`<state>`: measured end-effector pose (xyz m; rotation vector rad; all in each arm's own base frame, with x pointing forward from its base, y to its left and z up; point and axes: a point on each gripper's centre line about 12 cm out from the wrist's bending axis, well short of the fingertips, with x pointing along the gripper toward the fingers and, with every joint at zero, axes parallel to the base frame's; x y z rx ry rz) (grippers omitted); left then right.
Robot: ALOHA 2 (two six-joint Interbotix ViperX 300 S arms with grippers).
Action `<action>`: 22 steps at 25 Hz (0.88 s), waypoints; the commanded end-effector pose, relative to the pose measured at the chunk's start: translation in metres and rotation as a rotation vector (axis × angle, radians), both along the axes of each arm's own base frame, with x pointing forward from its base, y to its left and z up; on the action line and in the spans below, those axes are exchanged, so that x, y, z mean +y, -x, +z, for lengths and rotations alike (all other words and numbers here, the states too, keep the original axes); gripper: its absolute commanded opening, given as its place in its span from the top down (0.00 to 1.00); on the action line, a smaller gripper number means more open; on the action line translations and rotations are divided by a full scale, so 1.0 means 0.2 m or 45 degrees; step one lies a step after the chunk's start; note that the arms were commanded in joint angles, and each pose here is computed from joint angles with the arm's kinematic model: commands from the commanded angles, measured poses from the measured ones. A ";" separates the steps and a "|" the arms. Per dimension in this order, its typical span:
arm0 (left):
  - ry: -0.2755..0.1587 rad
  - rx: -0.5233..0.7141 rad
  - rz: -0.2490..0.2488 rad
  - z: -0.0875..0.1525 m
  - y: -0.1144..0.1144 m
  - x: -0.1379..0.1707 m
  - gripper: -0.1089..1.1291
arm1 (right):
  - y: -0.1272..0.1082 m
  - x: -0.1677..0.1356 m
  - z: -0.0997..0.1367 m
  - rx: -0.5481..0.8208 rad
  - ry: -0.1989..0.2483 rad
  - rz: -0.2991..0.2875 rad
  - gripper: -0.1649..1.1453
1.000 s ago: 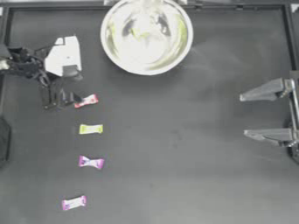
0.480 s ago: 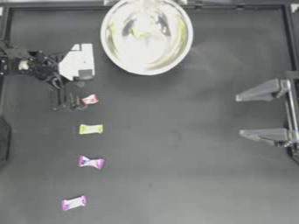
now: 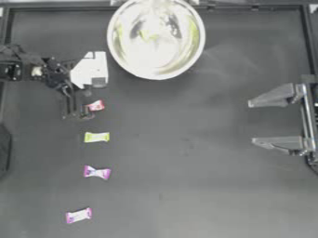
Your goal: Put candies in bowl
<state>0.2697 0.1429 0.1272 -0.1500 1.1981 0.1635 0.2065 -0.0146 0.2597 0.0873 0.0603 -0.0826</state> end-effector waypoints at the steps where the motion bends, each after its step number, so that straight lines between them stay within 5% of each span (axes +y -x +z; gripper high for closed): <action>1: -0.020 -0.036 0.009 0.04 -0.04 0.02 0.13 | -0.02 0.00 0.04 -0.029 0.002 -0.002 0.11; 22: -0.040 0.060 -0.023 -0.05 -0.08 0.01 0.14 | -0.02 0.00 0.05 -0.038 0.010 -0.002 0.11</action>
